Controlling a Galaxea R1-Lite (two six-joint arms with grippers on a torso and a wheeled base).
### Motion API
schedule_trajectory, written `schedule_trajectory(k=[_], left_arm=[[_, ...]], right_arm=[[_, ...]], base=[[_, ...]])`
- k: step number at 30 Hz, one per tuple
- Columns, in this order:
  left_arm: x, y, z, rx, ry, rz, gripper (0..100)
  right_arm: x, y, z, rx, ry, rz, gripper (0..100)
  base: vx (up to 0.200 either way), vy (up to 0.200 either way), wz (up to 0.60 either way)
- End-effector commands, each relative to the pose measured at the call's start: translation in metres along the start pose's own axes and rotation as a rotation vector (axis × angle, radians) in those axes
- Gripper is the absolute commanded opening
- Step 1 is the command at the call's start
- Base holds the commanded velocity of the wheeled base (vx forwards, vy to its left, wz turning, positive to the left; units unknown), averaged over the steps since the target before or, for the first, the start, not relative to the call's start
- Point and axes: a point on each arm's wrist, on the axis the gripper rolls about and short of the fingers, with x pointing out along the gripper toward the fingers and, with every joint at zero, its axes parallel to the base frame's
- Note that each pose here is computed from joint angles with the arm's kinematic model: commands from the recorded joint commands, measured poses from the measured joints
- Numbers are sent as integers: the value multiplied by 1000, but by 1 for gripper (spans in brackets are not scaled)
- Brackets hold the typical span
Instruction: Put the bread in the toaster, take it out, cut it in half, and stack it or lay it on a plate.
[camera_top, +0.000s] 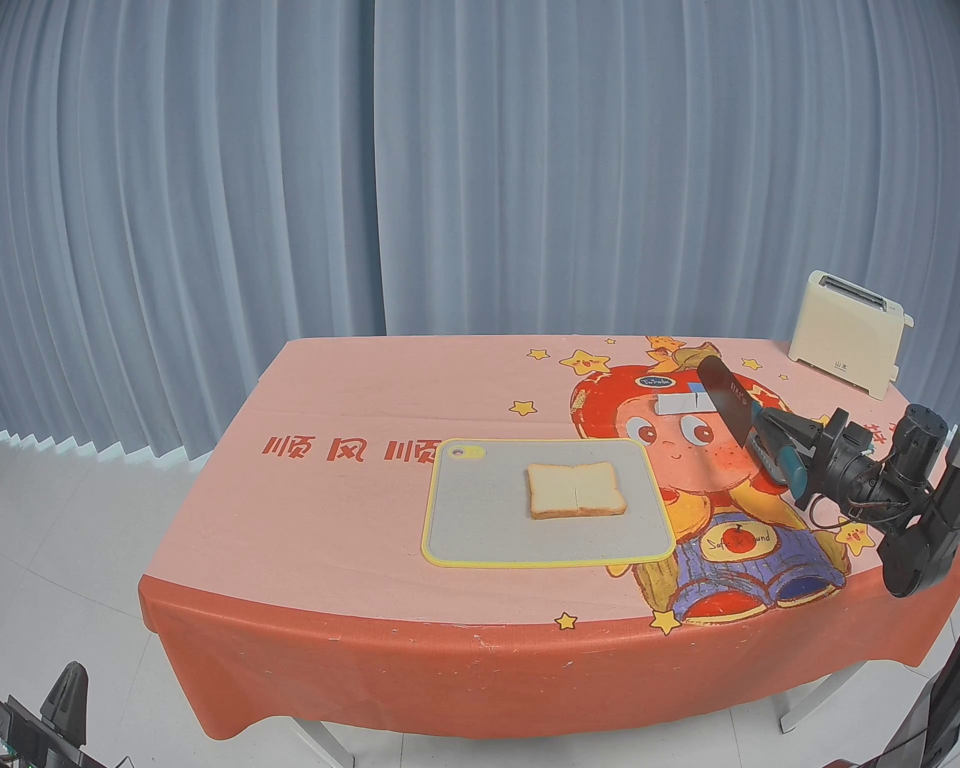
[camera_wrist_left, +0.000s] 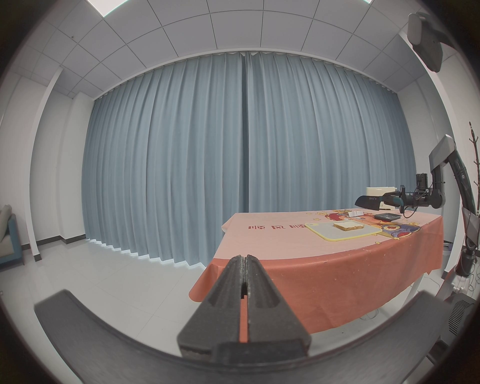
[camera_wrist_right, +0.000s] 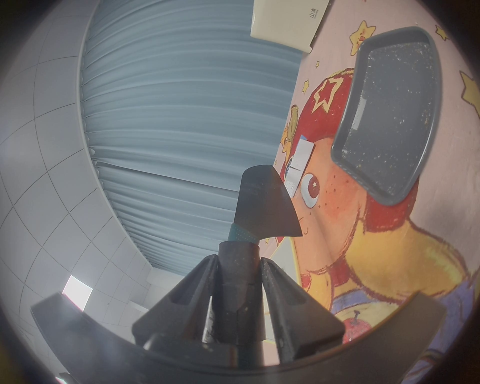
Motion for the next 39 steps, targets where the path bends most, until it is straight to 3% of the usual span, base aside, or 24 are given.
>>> schedule_trajectory(k=[1, 39], left_arm=[[1, 0, -3, 0, 10, 1, 0], [1, 0, -3, 0, 10, 1, 0]], right_arm=[[1, -6, 3, 7, -6, -10, 0], [2, -6, 1, 1, 2, -11, 0]], base=[[0, 0, 0], [0, 0, 0]])
